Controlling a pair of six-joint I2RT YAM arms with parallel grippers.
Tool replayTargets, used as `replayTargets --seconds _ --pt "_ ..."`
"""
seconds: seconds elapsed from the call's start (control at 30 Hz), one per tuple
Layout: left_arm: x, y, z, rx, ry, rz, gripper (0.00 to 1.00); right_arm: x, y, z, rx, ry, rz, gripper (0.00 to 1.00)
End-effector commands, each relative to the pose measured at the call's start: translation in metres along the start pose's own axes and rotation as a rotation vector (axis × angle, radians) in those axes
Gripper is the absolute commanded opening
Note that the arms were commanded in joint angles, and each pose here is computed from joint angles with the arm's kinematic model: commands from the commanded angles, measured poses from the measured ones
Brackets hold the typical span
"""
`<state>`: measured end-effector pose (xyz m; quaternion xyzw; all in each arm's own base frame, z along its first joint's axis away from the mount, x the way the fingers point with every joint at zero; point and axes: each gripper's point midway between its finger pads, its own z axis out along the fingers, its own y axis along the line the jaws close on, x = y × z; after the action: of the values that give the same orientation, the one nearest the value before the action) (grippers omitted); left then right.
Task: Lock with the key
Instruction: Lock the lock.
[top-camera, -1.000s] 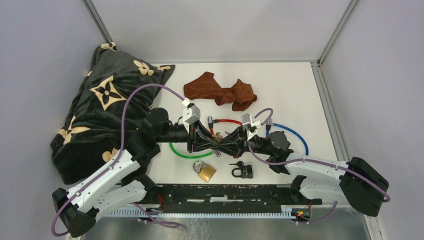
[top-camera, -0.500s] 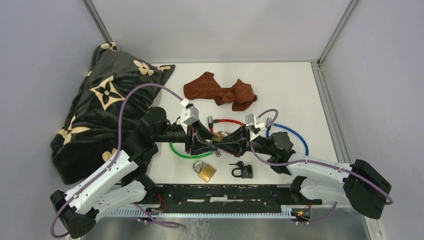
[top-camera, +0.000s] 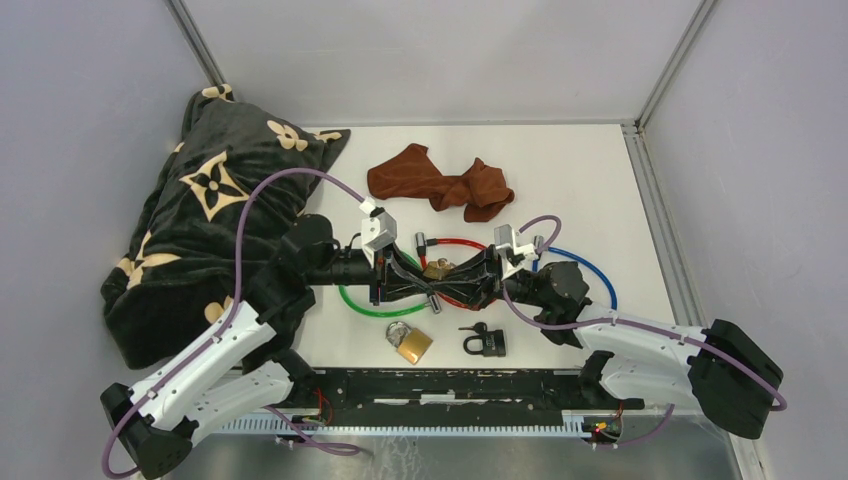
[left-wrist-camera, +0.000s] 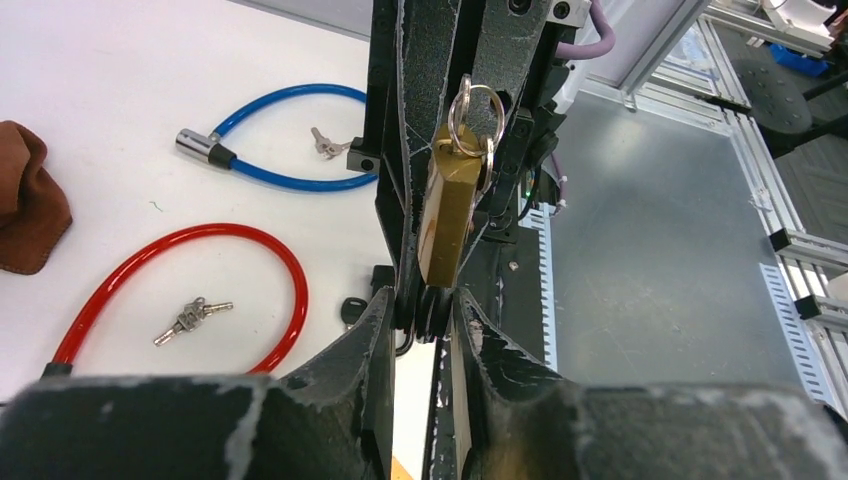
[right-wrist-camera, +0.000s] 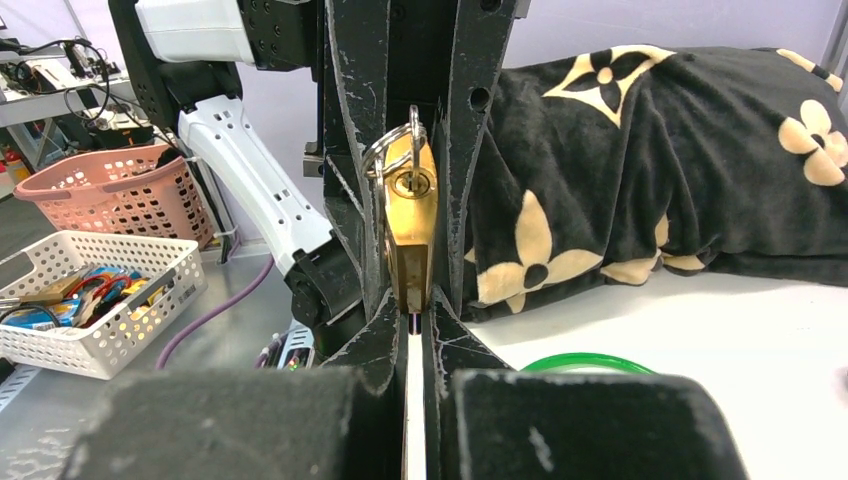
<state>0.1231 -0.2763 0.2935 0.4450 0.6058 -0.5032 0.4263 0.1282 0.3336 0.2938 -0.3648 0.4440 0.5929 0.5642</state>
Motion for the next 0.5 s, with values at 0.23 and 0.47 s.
replayTargets --seconds 0.23,0.47 --pt "-0.029 -0.005 -0.009 -0.016 -0.104 0.036 0.43 -0.031 0.008 0.008 -0.04 -0.071 -0.071 0.0" --pt "-0.013 0.0 -0.008 -0.027 -0.069 0.014 0.3 -0.036 0.008 0.01 -0.042 -0.08 -0.077 0.0"
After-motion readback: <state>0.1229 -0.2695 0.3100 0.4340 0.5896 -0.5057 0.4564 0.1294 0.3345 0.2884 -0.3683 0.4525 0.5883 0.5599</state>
